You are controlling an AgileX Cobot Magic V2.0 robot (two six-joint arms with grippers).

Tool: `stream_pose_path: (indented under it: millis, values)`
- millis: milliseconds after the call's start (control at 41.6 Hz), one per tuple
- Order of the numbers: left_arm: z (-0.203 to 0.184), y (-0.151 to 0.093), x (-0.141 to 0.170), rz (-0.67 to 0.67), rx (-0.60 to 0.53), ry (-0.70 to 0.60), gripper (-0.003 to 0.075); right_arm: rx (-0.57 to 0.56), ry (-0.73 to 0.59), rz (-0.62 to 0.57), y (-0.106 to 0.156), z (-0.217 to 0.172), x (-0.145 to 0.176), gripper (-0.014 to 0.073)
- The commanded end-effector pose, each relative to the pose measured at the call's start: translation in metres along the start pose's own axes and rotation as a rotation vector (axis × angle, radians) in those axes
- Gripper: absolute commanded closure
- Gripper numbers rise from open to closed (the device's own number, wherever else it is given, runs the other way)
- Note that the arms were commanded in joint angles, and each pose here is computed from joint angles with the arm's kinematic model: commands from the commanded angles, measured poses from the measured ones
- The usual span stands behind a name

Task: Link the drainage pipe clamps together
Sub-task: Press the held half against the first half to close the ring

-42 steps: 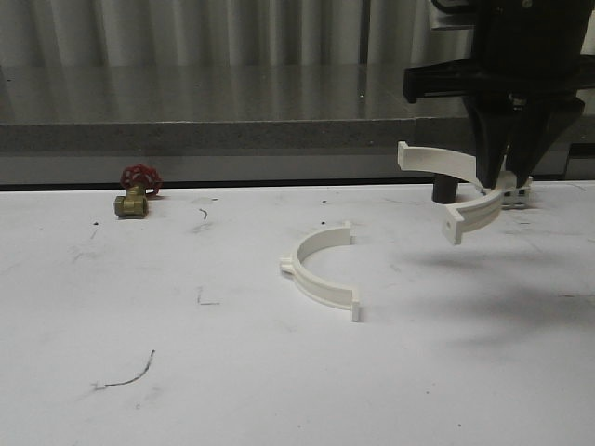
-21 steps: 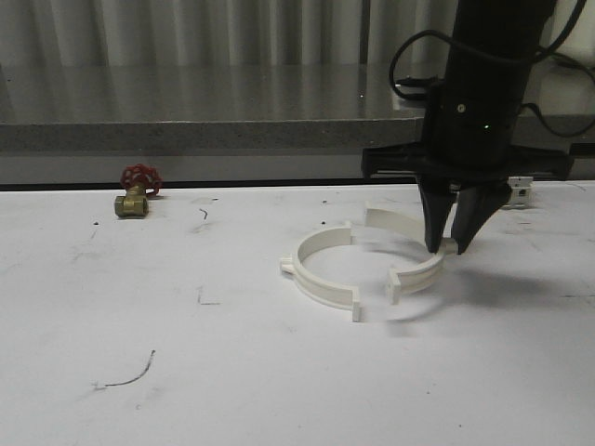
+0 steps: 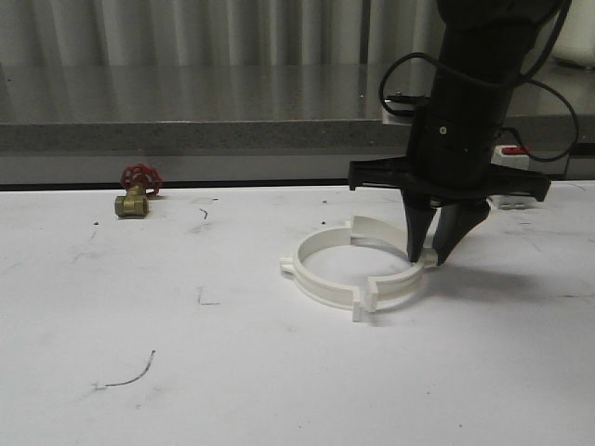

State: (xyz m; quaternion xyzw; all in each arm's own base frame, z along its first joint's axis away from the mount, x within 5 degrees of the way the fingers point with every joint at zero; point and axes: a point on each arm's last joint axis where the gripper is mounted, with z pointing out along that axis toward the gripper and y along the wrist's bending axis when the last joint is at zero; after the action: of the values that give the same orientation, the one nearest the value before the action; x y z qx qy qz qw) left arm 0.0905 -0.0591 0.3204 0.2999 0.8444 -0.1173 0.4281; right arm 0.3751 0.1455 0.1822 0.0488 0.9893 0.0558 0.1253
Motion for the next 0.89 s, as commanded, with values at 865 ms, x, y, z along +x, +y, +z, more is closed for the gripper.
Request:
stream_pose_path:
  millis: [865]
  values:
    - [-0.0056,0.0013,-0.0128,-0.007,-0.011,-0.092,0.0437,-0.033,-0.111,0.027,0.0027,-0.0228,-0.0132,0.0421]
